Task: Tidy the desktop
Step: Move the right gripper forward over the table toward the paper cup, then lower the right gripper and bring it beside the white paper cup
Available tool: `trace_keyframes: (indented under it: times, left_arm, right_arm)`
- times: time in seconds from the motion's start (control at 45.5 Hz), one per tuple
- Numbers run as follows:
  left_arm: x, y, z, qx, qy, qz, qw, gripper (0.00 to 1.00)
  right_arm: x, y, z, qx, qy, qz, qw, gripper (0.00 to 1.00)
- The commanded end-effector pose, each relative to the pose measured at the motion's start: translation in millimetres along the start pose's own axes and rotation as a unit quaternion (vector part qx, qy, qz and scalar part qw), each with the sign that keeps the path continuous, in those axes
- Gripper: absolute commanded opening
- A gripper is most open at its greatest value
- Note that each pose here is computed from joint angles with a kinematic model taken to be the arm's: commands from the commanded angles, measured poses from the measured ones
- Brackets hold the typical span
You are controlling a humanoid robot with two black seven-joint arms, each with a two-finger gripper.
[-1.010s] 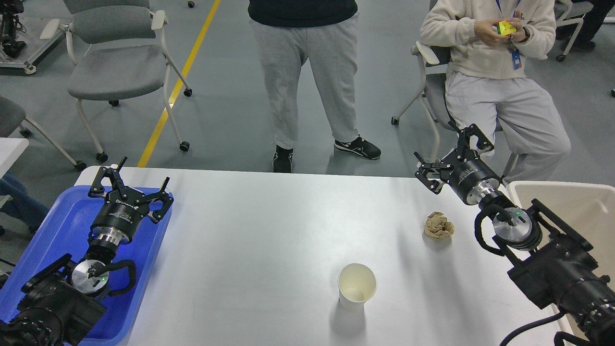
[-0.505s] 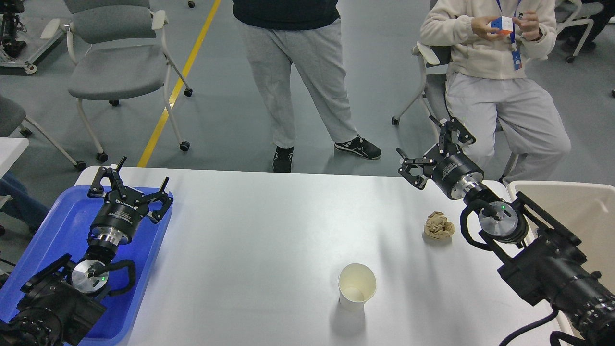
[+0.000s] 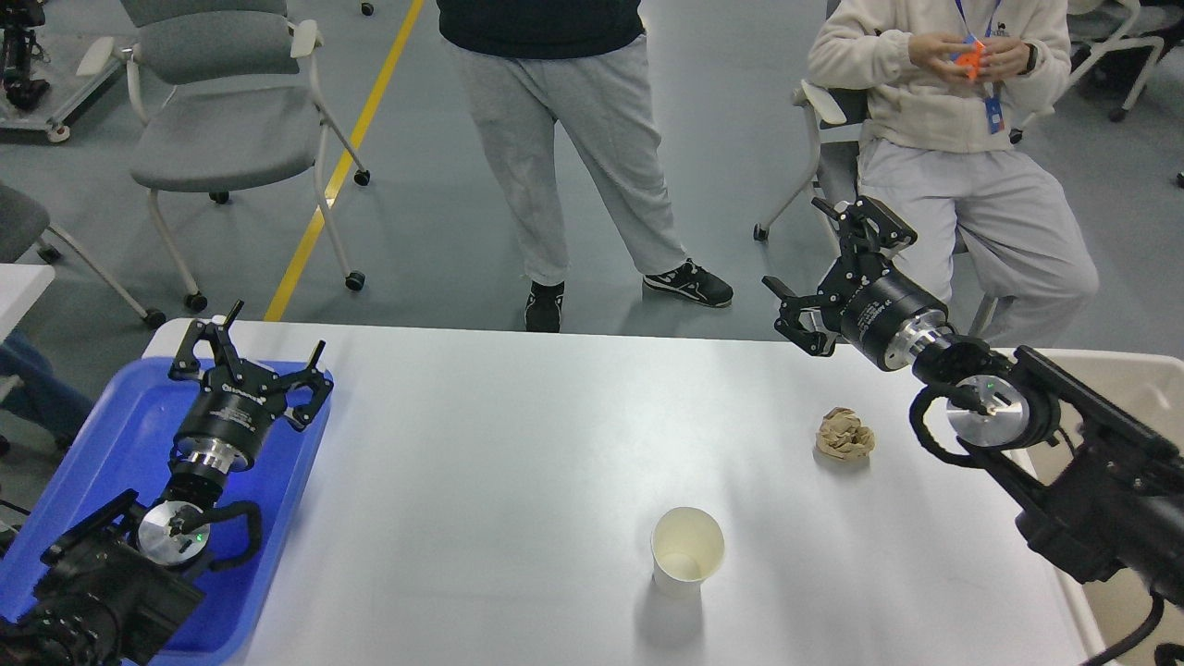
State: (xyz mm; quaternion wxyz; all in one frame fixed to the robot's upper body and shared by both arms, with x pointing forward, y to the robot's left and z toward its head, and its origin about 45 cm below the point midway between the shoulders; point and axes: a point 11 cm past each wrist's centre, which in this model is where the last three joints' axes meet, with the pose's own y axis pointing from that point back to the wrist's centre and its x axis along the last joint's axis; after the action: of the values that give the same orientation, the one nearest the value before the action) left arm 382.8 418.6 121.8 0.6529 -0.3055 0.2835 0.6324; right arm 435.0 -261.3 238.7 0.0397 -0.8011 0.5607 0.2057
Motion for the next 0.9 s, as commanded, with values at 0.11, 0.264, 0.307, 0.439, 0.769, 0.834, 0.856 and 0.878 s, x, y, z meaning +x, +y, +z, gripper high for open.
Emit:
trace_keyframes:
  times: [0.11, 0.264, 0.307, 0.439, 0.769, 0.834, 0.856, 0.878]
  left_arm:
    - [0.0, 0.1, -0.4, 0.002, -0.001, 0.000, 1.000, 1.00]
    - [0.0, 0.1, -0.5, 0.002, -0.001, 0.000, 1.000, 1.00]
    - [0.0, 0.1, -0.5, 0.002, -0.001, 0.000, 1.000, 1.00]
    - [0.0, 0.1, -0.5, 0.002, -0.001, 0.000, 1.000, 1.00]
    - [-0.5, -0.2, -0.8, 0.003, -0.001, -0.001, 1.000, 1.00]
    - [-0.5, -0.2, -0.8, 0.003, -0.001, -0.001, 1.000, 1.00]
    - [-0.5, -0.2, -0.8, 0.003, -0.001, -0.001, 1.000, 1.00]
    - [-0.5, -0.2, -0.8, 0.003, -0.001, -0.001, 1.000, 1.00]
  right_arm:
    - [-9.0, 49.9, -17.7, -0.104, 0.216, -0.055, 0.969, 1.00]
    - [-23.3, 65.9, -4.7, -0.156, 0.272, -0.082, 0.946, 1.00]
    - [-24.9, 70.9, 2.4, -0.171, 0.283, -0.084, 0.940, 1.00]
    - [-33.0, 77.0, 13.9, -0.200, 0.318, -0.091, 0.922, 1.00]
    - [-58.7, 55.0, 45.6, -0.241, 0.415, -0.116, 0.869, 1.00]
    - [-53.2, 55.2, 57.3, -0.256, 0.434, -0.117, 0.856, 1.00]
    - [-51.2, 55.8, 60.7, -0.260, 0.441, -0.118, 0.851, 1.00]
    - [-48.4, 56.8, 62.8, -0.263, 0.448, -0.118, 0.846, 1.00]
